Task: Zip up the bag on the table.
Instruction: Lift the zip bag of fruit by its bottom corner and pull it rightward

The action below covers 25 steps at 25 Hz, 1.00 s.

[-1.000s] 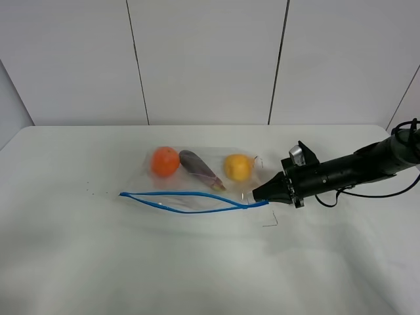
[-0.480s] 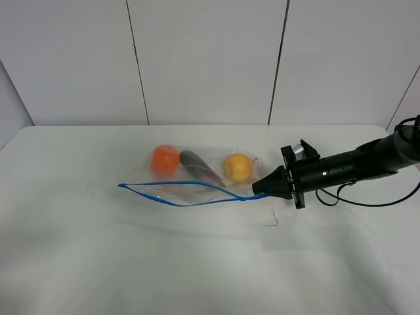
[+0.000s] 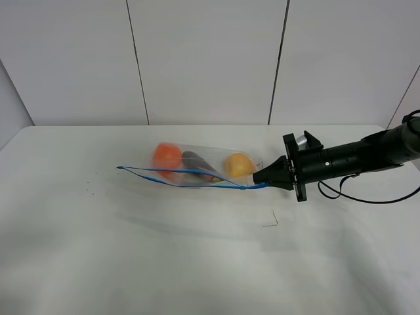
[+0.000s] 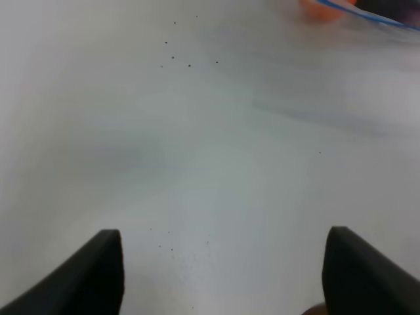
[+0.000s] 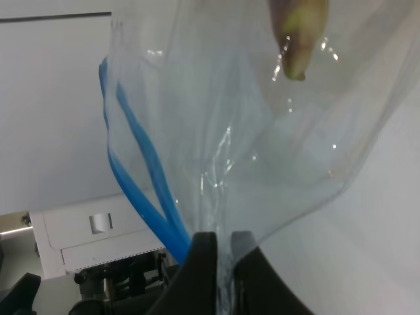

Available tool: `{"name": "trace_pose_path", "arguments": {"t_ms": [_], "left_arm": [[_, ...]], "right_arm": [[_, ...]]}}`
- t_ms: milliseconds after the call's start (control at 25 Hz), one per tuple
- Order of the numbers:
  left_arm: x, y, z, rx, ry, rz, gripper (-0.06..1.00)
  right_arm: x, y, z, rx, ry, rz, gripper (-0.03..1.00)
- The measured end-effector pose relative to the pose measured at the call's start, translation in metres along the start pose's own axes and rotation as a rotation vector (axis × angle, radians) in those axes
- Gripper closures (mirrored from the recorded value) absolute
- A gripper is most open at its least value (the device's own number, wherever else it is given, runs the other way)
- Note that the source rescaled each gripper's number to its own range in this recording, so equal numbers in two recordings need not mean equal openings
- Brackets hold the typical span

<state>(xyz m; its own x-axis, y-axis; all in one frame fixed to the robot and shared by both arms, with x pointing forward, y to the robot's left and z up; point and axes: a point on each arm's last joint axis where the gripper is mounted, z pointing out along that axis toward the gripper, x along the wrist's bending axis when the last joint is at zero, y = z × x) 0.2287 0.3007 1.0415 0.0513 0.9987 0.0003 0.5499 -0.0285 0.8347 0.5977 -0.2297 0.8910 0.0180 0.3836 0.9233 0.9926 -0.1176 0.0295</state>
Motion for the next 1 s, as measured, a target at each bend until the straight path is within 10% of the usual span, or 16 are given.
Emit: {"name": "trace_pose_path", "arguments": {"t_ms": [1000], "left_arm": [[0.0000, 0.0000, 0.0000, 0.000, 0.000, 0.000, 0.13]], "right_arm": [[0.0036, 0.0040, -0.0005, -0.044, 0.034, 0.045, 0.97]]}}
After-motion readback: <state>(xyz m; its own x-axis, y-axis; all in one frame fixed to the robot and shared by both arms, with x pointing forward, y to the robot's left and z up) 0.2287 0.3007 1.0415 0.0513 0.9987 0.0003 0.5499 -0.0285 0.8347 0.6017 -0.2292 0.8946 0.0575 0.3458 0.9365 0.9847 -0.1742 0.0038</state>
